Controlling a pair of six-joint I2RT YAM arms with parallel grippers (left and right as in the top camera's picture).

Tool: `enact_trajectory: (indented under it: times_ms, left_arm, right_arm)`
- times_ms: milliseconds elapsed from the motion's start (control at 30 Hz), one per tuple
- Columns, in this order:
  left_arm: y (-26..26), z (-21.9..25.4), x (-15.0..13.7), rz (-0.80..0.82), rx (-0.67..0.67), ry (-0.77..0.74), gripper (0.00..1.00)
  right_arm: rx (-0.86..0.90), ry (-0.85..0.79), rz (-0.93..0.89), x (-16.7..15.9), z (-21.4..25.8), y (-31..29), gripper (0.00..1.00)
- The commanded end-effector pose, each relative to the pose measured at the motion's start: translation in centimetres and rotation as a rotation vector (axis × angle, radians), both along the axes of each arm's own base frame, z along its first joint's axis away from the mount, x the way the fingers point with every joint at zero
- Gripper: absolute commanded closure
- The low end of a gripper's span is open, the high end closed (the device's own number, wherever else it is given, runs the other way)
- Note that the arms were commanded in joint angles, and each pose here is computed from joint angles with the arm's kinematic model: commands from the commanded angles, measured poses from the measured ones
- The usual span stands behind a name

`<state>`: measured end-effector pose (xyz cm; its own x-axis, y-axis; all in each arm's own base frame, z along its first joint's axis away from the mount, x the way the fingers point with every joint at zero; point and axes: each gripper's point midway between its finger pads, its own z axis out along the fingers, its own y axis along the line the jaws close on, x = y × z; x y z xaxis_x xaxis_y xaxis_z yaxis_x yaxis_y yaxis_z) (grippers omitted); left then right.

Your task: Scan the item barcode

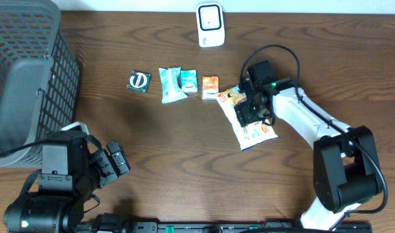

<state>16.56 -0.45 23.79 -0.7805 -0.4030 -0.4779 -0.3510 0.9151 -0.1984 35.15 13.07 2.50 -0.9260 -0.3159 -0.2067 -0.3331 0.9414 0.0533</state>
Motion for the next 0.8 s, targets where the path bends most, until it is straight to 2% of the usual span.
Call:
enact_trajectory:
  times_ms: [0, 167, 300, 333, 433, 533, 767]
  left_arm:
    - [0.1, 0.0, 0.0, 0.006, 0.002, 0.003, 0.02]
    - [0.1, 0.0, 0.0, 0.006, 0.002, 0.003, 0.02]
    - [0.1, 0.0, 0.0, 0.006, 0.002, 0.003, 0.02]
    - [0.1, 0.0, 0.0, 0.006, 0.002, 0.003, 0.02]
    - [0.1, 0.0, 0.0, 0.006, 0.002, 0.003, 0.02]
    - [0.1, 0.0, 0.0, 0.006, 0.002, 0.003, 0.02]
    - [0.1, 0.0, 0.0, 0.006, 0.002, 0.003, 0.02]
  right_arm:
    - [0.012, 0.021, 0.009, -1.0, -1.6, 0.0, 0.27]
    - [0.015, 0.022, -0.004, -1.3, -2.3, -0.2, 0.52]
    - [0.017, 0.022, -0.01, -1.3, -2.2, -0.2, 0.94]
    - [0.017, 0.021, -0.011, -1.2, -2.2, -0.1, 0.99]
    - [0.023, 0.011, -0.025, -0.7, -1.5, 0.0, 0.99]
    - [0.022, -0.026, -0.028, 1.3, 1.2, 0.4, 0.99]
    - [0.04, -0.243, -0.045, 7.7, 9.4, 1.6, 0.99]
